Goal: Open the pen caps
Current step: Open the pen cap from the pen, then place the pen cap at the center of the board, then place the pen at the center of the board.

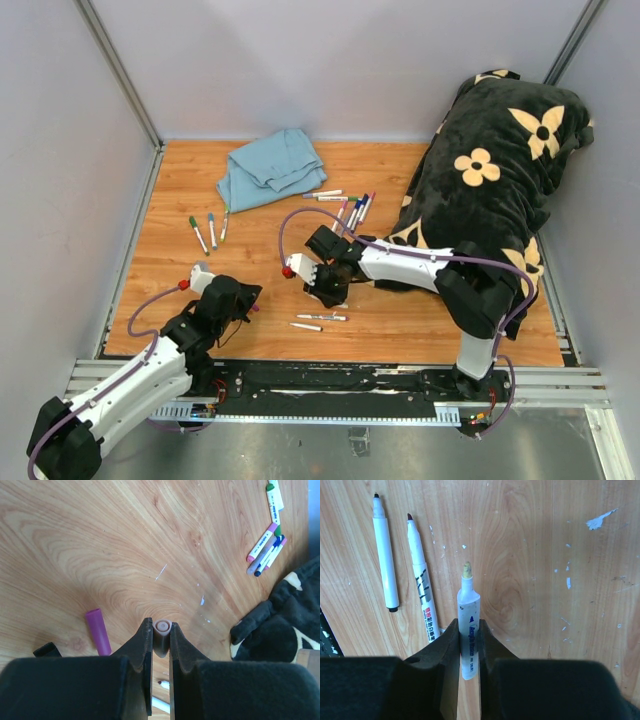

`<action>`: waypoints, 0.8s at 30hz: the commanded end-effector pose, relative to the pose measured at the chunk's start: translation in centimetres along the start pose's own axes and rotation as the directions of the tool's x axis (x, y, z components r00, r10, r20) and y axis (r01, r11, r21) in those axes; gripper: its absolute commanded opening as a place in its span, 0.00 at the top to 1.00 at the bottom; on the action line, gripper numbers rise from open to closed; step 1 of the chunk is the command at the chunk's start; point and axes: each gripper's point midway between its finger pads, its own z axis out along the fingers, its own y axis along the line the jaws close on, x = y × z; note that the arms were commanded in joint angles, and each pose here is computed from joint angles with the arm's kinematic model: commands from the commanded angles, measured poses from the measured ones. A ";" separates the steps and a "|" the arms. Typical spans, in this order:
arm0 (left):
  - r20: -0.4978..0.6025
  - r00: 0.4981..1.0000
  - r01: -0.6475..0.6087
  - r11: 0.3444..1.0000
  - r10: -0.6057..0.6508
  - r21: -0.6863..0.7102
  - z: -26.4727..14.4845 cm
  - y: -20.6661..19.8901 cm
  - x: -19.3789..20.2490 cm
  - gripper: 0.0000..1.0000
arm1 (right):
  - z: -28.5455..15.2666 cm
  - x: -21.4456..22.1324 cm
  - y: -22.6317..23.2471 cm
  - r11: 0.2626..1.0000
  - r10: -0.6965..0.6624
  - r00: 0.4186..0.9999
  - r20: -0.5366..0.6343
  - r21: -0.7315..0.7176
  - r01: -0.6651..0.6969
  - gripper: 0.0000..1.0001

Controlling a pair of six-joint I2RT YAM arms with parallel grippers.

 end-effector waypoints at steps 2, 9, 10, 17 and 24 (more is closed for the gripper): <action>0.039 0.999 0.038 0.999 -0.038 -0.017 0.2 0.4 -0.7 1.00 | 0.4 -0.2 1.0 0.999 -0.028 0.999 -0.026 -0.039 0.027 0.85; 0.026 0.998 0.060 0.998 -0.059 -0.032 0.5 1.0 -0.2 0.98 | 0.8 0.0 1.3 0.998 -0.041 0.998 -0.047 -0.048 0.039 0.82; 0.025 0.998 0.062 0.997 -0.061 -0.036 0.5 1.1 -0.2 0.98 | 0.8 0.0 1.3 0.998 -0.043 0.998 -0.048 -0.047 0.041 0.82; 0.005 0.999 0.052 0.996 -0.052 -0.079 0.8 1.6 0.3 0.96 | 1.0 0.3 1.2 0.998 -0.040 0.997 -0.058 -0.045 0.037 0.79; -0.006 0.999 0.038 0.993 -0.039 -0.112 1.0 2.1 0.7 0.94 | 1.0 0.3 1.2 0.998 -0.039 0.997 -0.066 -0.047 0.036 0.76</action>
